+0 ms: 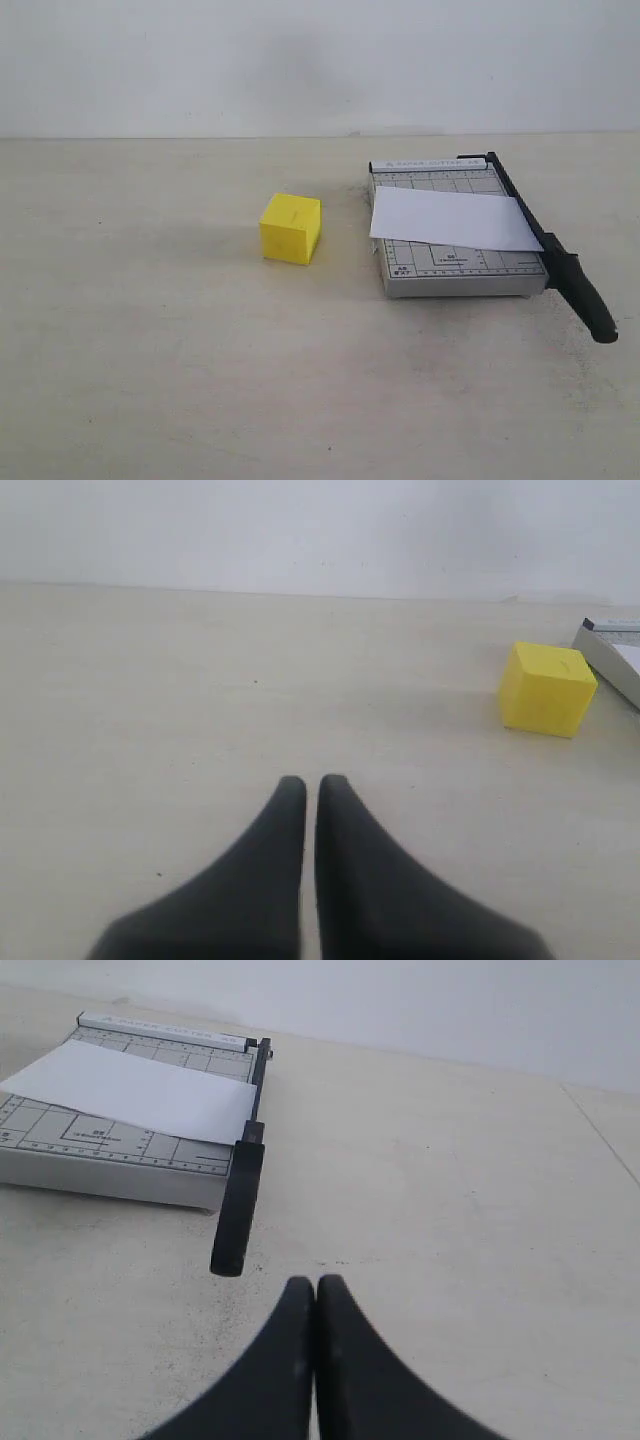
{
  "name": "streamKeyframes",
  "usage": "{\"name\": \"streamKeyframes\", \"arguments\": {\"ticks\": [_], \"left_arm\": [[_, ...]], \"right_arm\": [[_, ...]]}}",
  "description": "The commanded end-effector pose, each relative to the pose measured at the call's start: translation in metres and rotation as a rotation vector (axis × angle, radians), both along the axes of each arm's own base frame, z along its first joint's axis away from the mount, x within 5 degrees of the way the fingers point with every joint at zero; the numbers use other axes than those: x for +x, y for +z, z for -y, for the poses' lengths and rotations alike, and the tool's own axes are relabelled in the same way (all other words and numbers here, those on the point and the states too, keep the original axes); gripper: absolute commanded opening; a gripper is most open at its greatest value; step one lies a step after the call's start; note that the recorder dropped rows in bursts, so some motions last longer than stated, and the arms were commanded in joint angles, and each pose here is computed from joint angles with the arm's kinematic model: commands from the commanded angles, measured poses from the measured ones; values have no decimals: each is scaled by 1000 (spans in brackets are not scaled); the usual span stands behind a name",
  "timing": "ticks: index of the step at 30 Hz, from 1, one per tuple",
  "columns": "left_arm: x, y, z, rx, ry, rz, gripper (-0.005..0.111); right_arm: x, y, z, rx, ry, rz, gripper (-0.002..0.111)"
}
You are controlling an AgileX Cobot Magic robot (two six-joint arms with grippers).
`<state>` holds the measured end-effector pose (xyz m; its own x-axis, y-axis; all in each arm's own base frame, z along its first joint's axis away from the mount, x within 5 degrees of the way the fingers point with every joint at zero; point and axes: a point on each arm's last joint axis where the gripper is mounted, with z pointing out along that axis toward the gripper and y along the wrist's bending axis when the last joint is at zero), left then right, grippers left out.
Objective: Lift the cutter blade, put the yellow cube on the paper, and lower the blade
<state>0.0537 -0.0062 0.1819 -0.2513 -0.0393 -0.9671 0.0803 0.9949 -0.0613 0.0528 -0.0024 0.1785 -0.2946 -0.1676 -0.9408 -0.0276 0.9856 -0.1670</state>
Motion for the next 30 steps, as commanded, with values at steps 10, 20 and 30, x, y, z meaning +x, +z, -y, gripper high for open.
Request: {"name": "streamKeyframes", "arguments": {"ticks": [10,20,30], "left_arm": [[0,3,0,-7,-3,23,4],[0,3,0,-7,-3,23,4],[0,3,0,-7,-3,23,4]], "right_arm": [[0,1,0,-13,0,11,0],[1,5,5,-340,34,35,0],[1,50,-1,528,2,549,0]]}}
